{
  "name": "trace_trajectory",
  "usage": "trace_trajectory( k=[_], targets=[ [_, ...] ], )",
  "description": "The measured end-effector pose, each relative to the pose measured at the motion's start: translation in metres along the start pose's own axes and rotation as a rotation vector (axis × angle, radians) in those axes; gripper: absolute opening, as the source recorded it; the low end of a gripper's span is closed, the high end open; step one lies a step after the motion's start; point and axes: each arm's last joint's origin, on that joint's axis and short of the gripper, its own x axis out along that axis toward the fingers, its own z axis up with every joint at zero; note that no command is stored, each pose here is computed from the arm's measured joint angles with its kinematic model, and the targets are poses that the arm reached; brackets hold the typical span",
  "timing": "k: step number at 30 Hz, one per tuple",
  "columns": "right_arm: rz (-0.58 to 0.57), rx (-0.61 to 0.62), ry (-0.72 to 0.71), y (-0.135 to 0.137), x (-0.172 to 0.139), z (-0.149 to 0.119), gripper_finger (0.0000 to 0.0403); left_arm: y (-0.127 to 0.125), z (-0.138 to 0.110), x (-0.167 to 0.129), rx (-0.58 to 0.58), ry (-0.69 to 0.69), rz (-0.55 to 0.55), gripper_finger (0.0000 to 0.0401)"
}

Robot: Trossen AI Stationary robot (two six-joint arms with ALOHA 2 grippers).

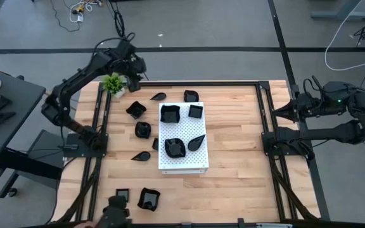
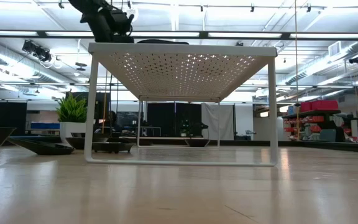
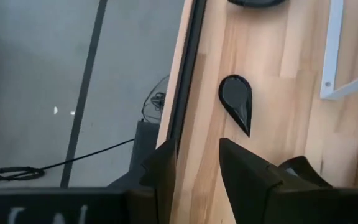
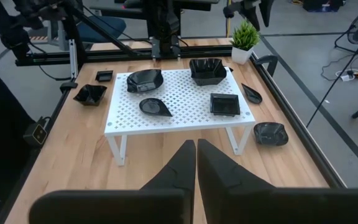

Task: Pick & Place Mini shaped plates
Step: Stack the black drop shaped plate on top of the other black drop shaped plate on the shelf

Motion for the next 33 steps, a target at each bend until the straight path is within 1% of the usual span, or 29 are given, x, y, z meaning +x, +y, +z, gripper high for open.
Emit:
trace_trajectory(
  k=[5, 9, 15, 17, 22, 26, 33],
  targets=[
    [0.0, 0.0, 0.0, 0.0, 0.0, 0.0, 0.0022, 0.0, 0.0, 0.012, 0.025, 0.026, -0.026, 0.0122],
    [0.0, 0.0, 0.0, 0.0, 0.0, 0.0, 0.0022, -0.003, 0.003, 0.024, 0.04, 0.044, -0.053, 0.0128],
    [0.0, 0.0, 0.0, 0.0, 0.0, 0.0, 0.0022, -0.004, 0.003, 0.037, 0.06, 0.071, -0.088, 0.0156],
    [0.0, 0.0, -0.001, 0.0, 0.0, 0.0, 0.0022, -0.006, 0.001, 0.039, 0.079, 0.088, -0.106, 0.0167],
    [0.0, 0.0, 0.0, 0.0, 0.0, 0.0, 0.0022, -0.007, 0.002, 0.039, 0.083, 0.093, -0.115, 0.0184],
    [0.0, 0.0, -0.001, 0.0, 0.0, 0.0, 0.0022, -0.009, 0.001, 0.042, 0.082, 0.071, -0.128, 0.0186],
    [0.0, 0.0, 0.0, 0.0, 0.0, 0.0, 0.0022, -0.023, -0.009, 0.064, 0.102, 0.074, -0.146, 0.0186]
  ],
)
